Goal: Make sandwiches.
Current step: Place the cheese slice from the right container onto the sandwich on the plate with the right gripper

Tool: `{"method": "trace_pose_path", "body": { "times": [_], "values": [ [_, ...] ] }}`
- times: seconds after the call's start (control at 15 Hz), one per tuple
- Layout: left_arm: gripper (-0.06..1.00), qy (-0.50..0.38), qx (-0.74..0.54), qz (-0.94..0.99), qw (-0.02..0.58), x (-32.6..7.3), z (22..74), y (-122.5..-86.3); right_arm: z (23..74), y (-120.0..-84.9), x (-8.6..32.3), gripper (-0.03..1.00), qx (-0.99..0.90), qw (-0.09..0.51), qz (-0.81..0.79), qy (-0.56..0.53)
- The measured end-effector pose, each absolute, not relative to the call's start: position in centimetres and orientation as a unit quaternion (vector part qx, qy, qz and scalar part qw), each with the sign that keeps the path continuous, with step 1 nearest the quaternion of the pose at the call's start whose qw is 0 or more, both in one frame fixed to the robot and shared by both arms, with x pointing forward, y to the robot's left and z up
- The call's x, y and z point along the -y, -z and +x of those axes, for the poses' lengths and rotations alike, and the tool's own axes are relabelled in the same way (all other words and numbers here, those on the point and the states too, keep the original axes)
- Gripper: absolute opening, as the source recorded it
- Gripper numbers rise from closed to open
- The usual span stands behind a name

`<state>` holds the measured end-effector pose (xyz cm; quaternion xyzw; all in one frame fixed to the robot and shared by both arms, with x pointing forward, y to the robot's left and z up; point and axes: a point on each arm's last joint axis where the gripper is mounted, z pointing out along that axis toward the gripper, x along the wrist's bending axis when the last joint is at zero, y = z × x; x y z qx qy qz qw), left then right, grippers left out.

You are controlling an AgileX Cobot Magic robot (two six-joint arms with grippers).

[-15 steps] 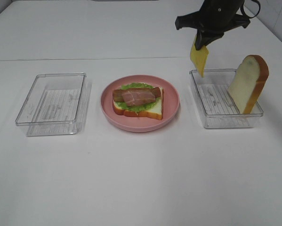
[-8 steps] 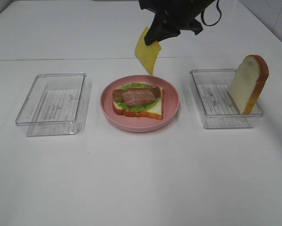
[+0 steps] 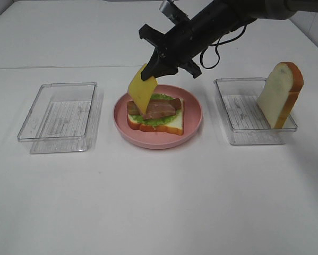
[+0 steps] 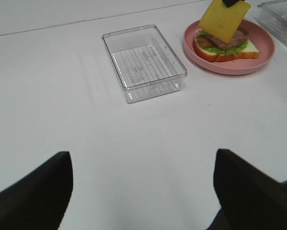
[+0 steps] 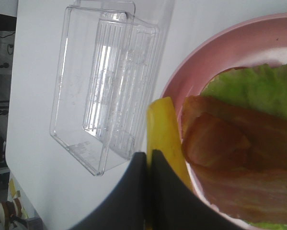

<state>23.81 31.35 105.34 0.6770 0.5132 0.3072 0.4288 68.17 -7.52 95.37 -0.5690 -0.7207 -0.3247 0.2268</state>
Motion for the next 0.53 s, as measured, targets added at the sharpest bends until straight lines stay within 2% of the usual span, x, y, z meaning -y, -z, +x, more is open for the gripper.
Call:
{"method": "trace_pose_path", "body": {
  "times": [0.53],
  "values": [
    [0.76, -0.307, -0.513, 0.677, 0.429, -31.4, 23.8, -105.3, 69.0, -93.4, 9.8, 0.0, 0.749, 0.102, -0.612, 0.231]
  ]
}}
